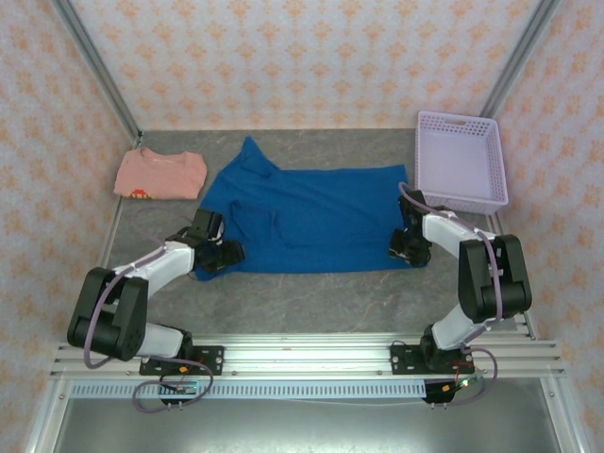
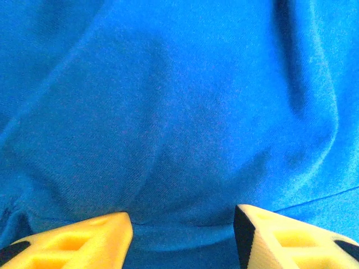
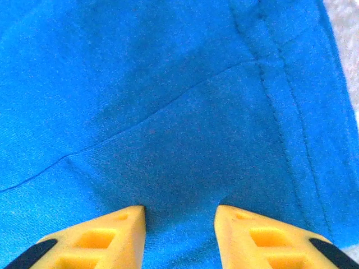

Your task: Fold the inside-out t-shirt

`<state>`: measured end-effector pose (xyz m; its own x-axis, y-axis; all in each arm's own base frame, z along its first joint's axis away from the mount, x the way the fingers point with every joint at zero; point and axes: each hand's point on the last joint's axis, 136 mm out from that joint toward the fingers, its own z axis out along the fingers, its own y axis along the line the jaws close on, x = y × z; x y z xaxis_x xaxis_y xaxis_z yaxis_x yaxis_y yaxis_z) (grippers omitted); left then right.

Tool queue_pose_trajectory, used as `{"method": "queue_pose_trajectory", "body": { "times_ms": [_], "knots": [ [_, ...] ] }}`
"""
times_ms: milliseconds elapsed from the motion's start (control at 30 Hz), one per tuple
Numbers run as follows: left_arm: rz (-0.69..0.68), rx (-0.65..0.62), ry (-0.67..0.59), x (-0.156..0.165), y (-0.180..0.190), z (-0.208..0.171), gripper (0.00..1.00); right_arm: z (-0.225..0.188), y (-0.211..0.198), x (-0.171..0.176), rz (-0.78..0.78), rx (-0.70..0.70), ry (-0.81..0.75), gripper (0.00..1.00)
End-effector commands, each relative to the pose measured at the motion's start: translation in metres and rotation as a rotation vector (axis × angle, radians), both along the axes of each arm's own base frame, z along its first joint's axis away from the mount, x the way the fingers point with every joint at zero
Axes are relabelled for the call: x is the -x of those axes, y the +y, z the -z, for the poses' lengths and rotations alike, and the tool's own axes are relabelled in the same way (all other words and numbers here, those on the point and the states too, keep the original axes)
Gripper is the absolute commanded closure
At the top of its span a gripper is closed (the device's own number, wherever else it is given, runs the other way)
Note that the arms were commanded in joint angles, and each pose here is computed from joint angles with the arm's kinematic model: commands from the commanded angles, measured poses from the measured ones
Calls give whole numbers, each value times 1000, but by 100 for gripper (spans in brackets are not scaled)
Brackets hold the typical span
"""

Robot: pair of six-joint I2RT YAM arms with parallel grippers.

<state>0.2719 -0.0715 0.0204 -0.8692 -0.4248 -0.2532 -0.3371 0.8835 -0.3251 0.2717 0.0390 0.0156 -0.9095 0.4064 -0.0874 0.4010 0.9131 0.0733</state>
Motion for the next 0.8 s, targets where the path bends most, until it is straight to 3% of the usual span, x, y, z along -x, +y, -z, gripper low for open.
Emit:
{"method": "queue_pose_trajectory", "body": {
  "times_ms": [0,233,400,467,600,767],
  "knots": [
    [-71,-93,191,59,22,28,45,19,-9,59,69,27,194,61],
    [-168,-91,222,106,29,36,44,14,-9,93,198,5,176,64],
    [-223,-56,135,104,30,13,44,-3,-16,95,229,59,87,63],
    [-226,-39,48,90,29,-11,44,-20,-19,77,194,95,10,61],
    [-202,-126,-189,41,41,-71,41,-65,-3,16,70,79,-229,55],
    [-154,-97,-308,-44,28,-110,39,-96,24,-50,-47,20,-391,50]
  ]
}}
